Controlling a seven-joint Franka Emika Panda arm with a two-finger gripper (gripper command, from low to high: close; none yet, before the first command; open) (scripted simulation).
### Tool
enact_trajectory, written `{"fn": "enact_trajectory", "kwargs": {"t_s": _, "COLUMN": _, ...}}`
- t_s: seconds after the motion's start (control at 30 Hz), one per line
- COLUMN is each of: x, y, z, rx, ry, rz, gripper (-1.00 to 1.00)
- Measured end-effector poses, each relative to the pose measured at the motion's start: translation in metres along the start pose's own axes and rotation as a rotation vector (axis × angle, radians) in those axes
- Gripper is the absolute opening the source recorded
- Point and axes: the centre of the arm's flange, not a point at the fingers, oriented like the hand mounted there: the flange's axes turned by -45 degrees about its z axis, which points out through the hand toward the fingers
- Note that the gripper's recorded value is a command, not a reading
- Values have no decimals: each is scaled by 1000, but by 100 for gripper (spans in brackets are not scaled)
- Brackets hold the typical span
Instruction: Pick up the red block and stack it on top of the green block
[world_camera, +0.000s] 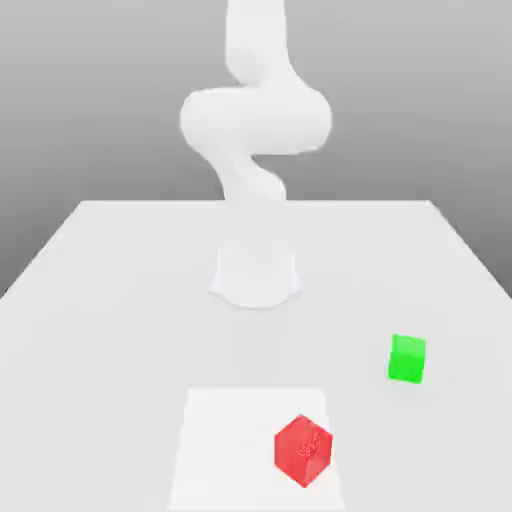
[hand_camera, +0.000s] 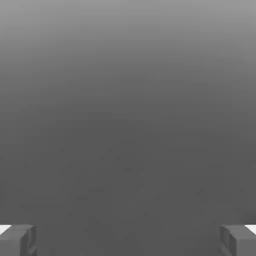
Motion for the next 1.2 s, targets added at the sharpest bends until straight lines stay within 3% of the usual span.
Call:
{"fn": "enact_trajectory", "kwargs": {"t_s": 0.33, "x": -66, "y": -24, "z": 209, "rx": 155, "ry": -304, "rz": -281, "gripper": 0}}
{"fn": "enact_trajectory", "kwargs": {"t_s": 0.73, "x": -235, "y": -54, "z": 372, "rx": 258, "ry": -649, "rz": -653, "gripper": 0}}
{"fn": "enact_trajectory", "kwargs": {"t_s": 0.93, "x": -291, "y": -53, "z": 424, "rx": 263, "ry": -687, "rz": -697, "gripper": 0}}
{"fn": "enact_trajectory", "kwargs": {"t_s": 0.97, "x": -297, "y": -53, "z": 430, "rx": 264, "ry": -687, "rz": -697, "gripper": -100}}
{"fn": "enact_trajectory", "kwargs": {"t_s": 1.2, "x": -298, "y": -53, "z": 430, "rx": 264, "ry": -689, "rz": -697, "gripper": -100}}
